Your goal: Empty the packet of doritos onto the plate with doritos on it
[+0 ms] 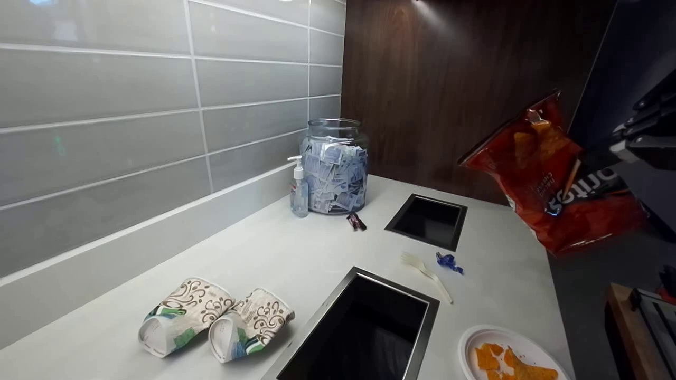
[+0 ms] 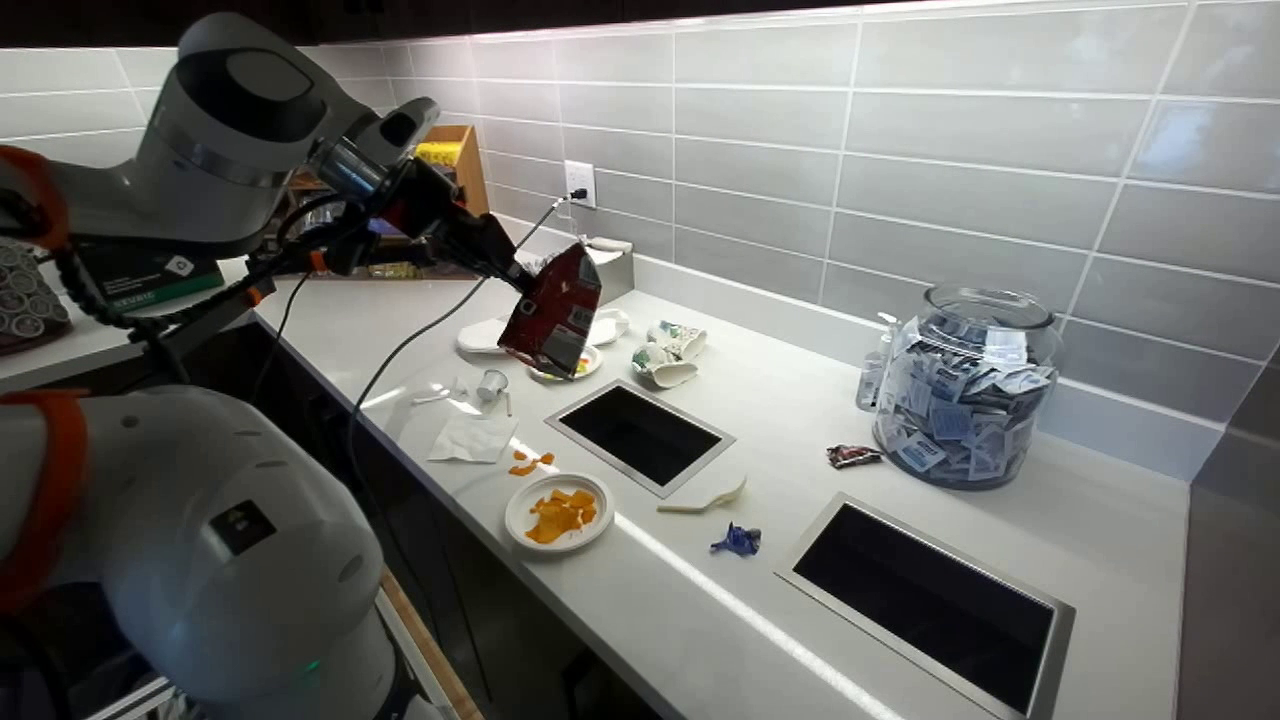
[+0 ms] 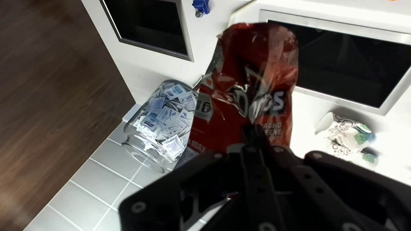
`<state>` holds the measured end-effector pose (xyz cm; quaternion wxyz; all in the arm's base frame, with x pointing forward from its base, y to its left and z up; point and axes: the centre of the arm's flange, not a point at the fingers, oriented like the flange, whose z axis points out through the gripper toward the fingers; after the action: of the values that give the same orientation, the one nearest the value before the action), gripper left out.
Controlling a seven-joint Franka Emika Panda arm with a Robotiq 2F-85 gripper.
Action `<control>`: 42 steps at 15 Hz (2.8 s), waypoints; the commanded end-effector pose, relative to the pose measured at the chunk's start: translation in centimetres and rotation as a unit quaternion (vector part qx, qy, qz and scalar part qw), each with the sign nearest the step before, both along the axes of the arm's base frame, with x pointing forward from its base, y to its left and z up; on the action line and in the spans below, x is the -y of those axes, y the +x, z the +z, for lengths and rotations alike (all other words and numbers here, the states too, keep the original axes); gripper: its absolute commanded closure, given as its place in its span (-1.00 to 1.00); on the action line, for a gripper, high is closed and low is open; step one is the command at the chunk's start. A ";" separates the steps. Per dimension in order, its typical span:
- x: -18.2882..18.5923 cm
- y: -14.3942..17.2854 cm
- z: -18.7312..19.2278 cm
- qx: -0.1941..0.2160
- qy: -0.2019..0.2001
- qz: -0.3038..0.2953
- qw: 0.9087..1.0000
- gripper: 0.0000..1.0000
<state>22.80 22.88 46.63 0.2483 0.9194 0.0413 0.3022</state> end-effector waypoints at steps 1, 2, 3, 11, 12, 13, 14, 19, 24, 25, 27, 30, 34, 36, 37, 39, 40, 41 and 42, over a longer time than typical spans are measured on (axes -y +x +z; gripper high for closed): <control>0.9 0.1 -0.2 -0.026 0.020 0.014 0.999 1.00; 1.1 0.3 0.2 -0.032 0.024 0.020 0.999 1.00; 1.3 0.6 0.5 -0.041 0.028 0.021 0.999 1.00; 4.5 2.6 1.7 -0.162 0.091 0.053 0.981 1.00; 4.9 2.8 1.6 -0.180 0.095 0.052 0.978 1.00; 5.2 3.0 1.5 -0.196 0.098 0.050 0.974 1.00; 5.5 3.1 1.6 -0.214 0.100 0.048 0.971 1.00; 7.2 3.6 1.5 -0.288 0.102 0.025 0.952 1.00; 9.2 4.4 0.0 -0.351 0.102 0.010 0.931 1.00; 9.9 4.6 -0.6 -0.358 0.098 0.001 0.929 1.00; 11.1 5.5 -1.8 -0.364 0.089 -0.017 0.927 1.00; 12.7 6.7 -3.9 -0.372 0.077 -0.037 0.924 1.00; 14.6 8.3 -6.4 -0.375 0.059 -0.052 0.924 1.00; 15.3 9.3 -7.6 -0.367 0.057 -0.051 0.927 1.00; 15.7 9.6 -8.2 -0.362 0.054 -0.052 0.929 1.00; 16.6 10.4 -9.4 -0.347 0.048 -0.055 0.935 1.00; 16.9 10.8 -10.0 -0.338 0.044 -0.055 0.938 1.00; 17.2 11.2 -10.7 -0.331 0.040 -0.056 0.941 1.00; 17.4 11.5 -11.4 -0.325 0.040 -0.058 0.943 1.00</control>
<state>33.05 6.47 37.94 0.1869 0.9794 0.0643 -0.0410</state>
